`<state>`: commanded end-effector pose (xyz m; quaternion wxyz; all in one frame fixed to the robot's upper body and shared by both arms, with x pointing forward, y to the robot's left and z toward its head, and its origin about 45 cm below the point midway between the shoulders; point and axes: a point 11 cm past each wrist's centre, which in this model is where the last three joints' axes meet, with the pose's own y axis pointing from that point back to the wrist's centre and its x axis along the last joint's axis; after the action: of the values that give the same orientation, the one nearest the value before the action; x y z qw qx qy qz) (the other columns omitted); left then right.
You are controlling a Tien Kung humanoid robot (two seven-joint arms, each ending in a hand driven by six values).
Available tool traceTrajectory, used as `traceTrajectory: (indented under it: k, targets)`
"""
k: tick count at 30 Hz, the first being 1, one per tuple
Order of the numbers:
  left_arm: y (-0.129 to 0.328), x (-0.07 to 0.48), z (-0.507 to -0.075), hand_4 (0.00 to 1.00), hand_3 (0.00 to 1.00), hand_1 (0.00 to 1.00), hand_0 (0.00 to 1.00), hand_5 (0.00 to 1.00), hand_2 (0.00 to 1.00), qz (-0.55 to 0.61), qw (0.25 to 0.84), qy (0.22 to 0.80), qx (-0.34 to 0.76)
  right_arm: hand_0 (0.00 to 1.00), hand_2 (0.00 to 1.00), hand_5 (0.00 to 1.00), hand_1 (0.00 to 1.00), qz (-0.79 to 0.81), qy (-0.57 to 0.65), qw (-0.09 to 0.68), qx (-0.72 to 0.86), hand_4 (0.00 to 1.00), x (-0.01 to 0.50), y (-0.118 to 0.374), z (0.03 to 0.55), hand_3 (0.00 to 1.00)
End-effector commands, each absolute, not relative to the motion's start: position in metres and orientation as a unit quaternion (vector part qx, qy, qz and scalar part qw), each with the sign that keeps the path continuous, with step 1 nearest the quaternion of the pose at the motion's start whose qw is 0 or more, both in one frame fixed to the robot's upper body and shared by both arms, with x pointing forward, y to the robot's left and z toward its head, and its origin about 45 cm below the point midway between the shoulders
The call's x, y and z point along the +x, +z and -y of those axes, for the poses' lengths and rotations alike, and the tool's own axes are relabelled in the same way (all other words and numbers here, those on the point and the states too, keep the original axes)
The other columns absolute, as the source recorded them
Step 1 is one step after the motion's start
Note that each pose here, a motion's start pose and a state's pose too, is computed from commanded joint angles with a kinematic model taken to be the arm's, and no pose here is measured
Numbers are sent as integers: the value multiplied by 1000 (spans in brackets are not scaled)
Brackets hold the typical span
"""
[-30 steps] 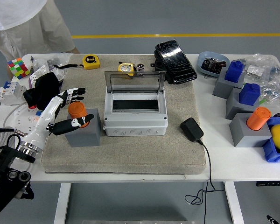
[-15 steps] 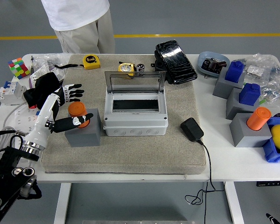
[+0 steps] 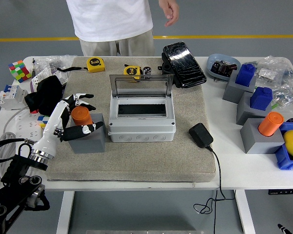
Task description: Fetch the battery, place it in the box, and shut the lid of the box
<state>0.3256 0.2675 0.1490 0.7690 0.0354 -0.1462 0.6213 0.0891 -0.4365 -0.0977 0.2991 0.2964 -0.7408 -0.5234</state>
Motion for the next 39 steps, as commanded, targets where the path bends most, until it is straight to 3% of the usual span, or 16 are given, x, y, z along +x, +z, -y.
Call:
traceTrajectory:
  k: [2, 3, 8, 9, 14, 15, 20, 21, 26, 27, 32, 33, 39]
  targets:
    - [148, 328, -265, 998, 641, 473, 496, 2, 446, 141, 771, 621, 34, 662, 674, 459, 667, 740, -524, 300, 297, 955, 88, -98, 436, 553]
    - [147, 329, -264, 998, 611, 442, 440, 2, 426, 138, 771, 621, 33, 662, 674, 457, 667, 740, -524, 300, 297, 955, 88, -98, 436, 553]
    - [144, 331, -259, 998, 611, 442, 440, 2, 426, 131, 772, 621, 34, 662, 674, 457, 667, 739, -525, 301, 295, 955, 86, -98, 437, 553]
    - [144, 331, -258, 998, 577, 429, 371, 2, 419, 131, 772, 621, 35, 662, 674, 455, 667, 740, -525, 301, 294, 954, 86, -98, 437, 553]
    - [142, 333, -257, 998, 577, 429, 371, 2, 419, 130, 771, 622, 36, 662, 674, 455, 667, 740, -524, 301, 295, 954, 88, -98, 437, 553]
    - [141, 334, -257, 998, 529, 287, 146, 2, 391, 129, 771, 623, 36, 660, 675, 453, 667, 740, -524, 301, 294, 954, 88, -98, 437, 554]
    - [143, 336, -256, 998, 529, 287, 146, 2, 391, 129, 767, 629, 29, 660, 675, 453, 667, 740, -525, 301, 294, 954, 87, -98, 436, 554]
    - [143, 337, -256, 998, 458, 155, 101, 2, 302, 129, 766, 629, 27, 661, 675, 451, 667, 739, -525, 302, 294, 954, 87, -98, 436, 554]
    - [144, 339, -254, 998, 458, 155, 101, 2, 302, 127, 766, 630, 23, 661, 675, 451, 667, 739, -525, 302, 294, 954, 87, -98, 436, 554]
    - [143, 339, -254, 946, 298, 96, 91, 2, 228, 125, 766, 630, 22, 661, 675, 452, 666, 739, -525, 302, 294, 955, 87, -98, 436, 554]
    - [141, 340, -253, 946, 298, 96, 91, 2, 228, 109, 766, 634, 8, 661, 675, 452, 666, 739, -525, 301, 296, 955, 88, -99, 435, 554]
    - [142, 340, -252, 832, 222, 62, 81, 2, 176, 108, 766, 634, 6, 661, 675, 452, 666, 739, -524, 301, 296, 954, 88, -99, 435, 554]
    - [148, 343, -248, 816, 211, 54, 76, 2, 165, 112, 766, 633, -11, 660, 674, 451, 666, 740, -524, 301, 296, 954, 88, -99, 435, 554]
